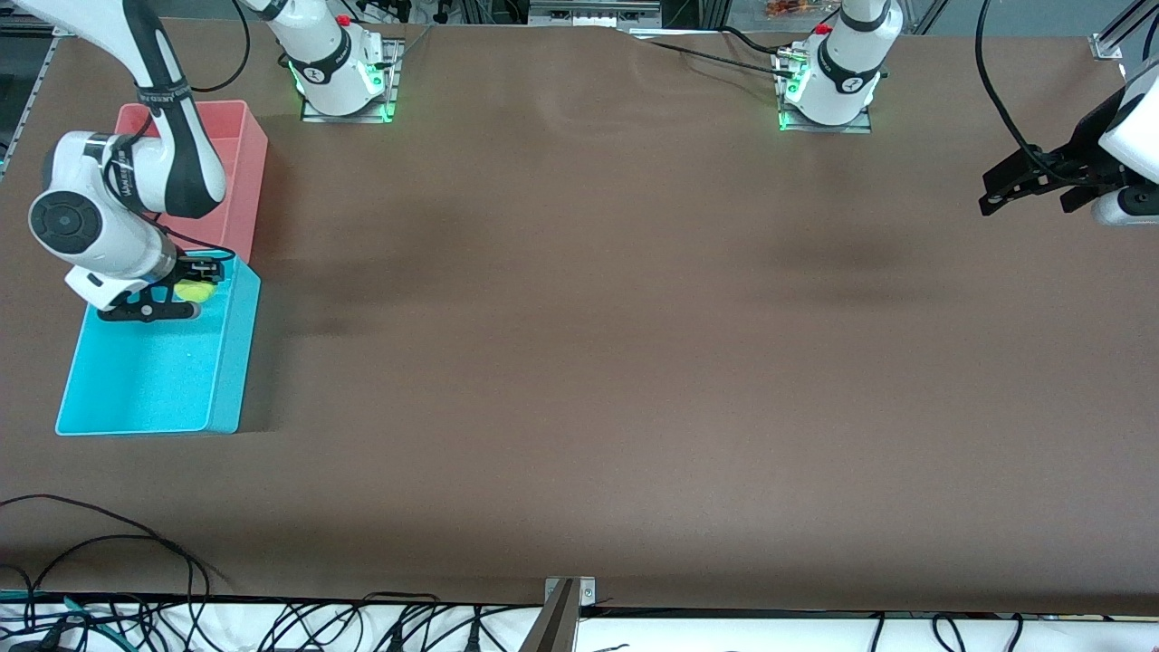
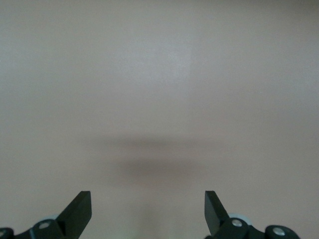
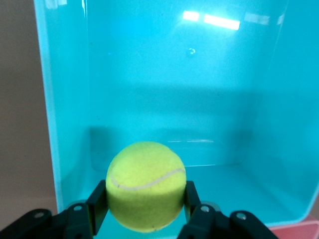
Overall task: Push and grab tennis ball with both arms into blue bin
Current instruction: 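Lift the ball with the right gripper over the cyan bin, then open the right gripper to drop the ball into the cyan bin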
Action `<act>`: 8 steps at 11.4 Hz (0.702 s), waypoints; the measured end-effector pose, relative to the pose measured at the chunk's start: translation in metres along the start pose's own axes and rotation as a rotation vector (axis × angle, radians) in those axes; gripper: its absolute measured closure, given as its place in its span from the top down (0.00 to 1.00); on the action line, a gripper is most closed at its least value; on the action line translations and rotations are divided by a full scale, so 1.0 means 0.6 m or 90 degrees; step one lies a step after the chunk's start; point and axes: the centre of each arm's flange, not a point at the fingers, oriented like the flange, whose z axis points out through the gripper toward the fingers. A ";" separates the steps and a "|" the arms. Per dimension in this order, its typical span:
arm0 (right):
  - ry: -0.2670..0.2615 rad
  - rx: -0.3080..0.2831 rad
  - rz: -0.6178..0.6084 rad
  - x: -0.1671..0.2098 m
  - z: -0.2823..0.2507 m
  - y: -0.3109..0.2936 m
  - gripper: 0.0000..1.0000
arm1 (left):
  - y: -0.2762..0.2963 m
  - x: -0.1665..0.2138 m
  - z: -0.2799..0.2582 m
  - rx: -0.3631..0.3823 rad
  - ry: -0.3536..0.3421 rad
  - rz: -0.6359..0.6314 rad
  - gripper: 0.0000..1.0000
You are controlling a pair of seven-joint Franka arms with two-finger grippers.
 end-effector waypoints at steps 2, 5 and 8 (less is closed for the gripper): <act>-0.014 0.011 0.006 0.001 0.028 -0.005 0.65 | 0.001 0.000 0.000 0.000 0.000 0.001 1.00; -0.019 0.017 0.011 0.005 0.041 -0.006 0.78 | 0.004 0.000 0.000 0.000 -0.001 0.003 1.00; -0.018 0.016 0.008 0.005 0.041 -0.005 1.00 | 0.004 0.000 0.000 0.000 -0.001 0.003 1.00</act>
